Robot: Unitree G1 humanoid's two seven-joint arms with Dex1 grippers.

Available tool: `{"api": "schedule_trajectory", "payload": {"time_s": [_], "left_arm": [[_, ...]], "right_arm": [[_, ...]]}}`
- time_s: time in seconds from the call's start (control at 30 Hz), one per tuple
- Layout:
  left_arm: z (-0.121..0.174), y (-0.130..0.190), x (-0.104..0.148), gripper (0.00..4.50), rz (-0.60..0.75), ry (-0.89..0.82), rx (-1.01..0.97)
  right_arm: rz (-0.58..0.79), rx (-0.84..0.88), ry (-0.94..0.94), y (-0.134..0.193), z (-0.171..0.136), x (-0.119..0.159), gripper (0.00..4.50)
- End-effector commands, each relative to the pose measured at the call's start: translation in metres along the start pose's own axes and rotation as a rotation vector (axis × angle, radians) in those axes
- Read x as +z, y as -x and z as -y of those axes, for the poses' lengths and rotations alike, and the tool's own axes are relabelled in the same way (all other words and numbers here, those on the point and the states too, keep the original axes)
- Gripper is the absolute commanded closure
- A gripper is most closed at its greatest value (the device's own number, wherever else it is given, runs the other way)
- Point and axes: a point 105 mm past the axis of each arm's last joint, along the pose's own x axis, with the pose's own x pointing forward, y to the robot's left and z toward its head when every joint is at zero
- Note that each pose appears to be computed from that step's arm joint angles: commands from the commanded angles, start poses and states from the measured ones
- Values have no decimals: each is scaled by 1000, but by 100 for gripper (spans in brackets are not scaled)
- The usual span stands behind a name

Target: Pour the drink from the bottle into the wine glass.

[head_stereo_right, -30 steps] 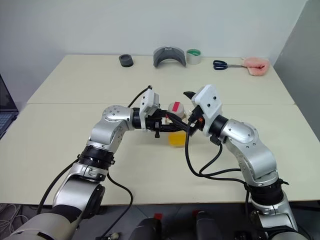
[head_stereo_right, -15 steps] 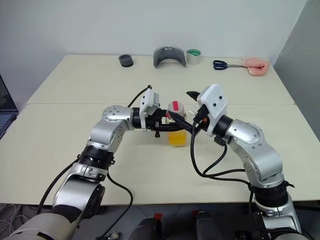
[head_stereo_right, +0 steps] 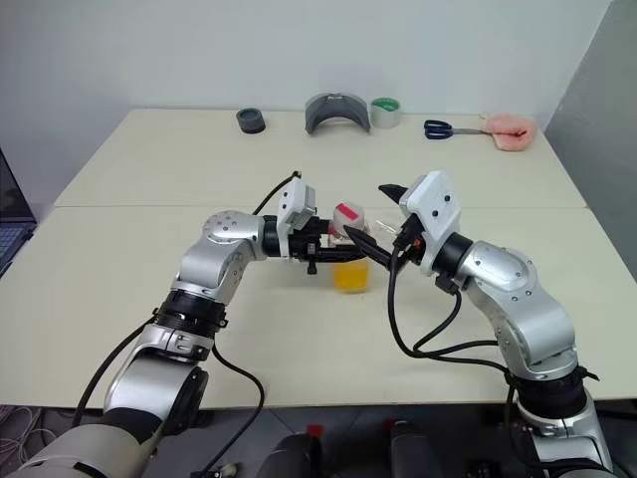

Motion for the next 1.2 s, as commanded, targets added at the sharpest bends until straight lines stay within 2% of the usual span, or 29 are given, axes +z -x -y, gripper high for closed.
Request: {"api": "schedule_trajectory", "payload": {"time_s": [0.03,0.27,0.6,0.9,1.2], "left_arm": [[-1,2,16,274,40,-59,-9],[0,1,15,274,41,-59,-9],[0,1,15,274,41,-58,-11],[0,1,15,274,43,-58,-7],[0,1,15,274,43,-58,-9]], "right_arm": [[69,48,18,6,-8,23,20],[56,77,38,-4,-18,21,20],[41,22,97,-17,-9,15,20],[27,-40,84,-15,5,11,20],[37,-43,48,-11,5,13,20]]}}
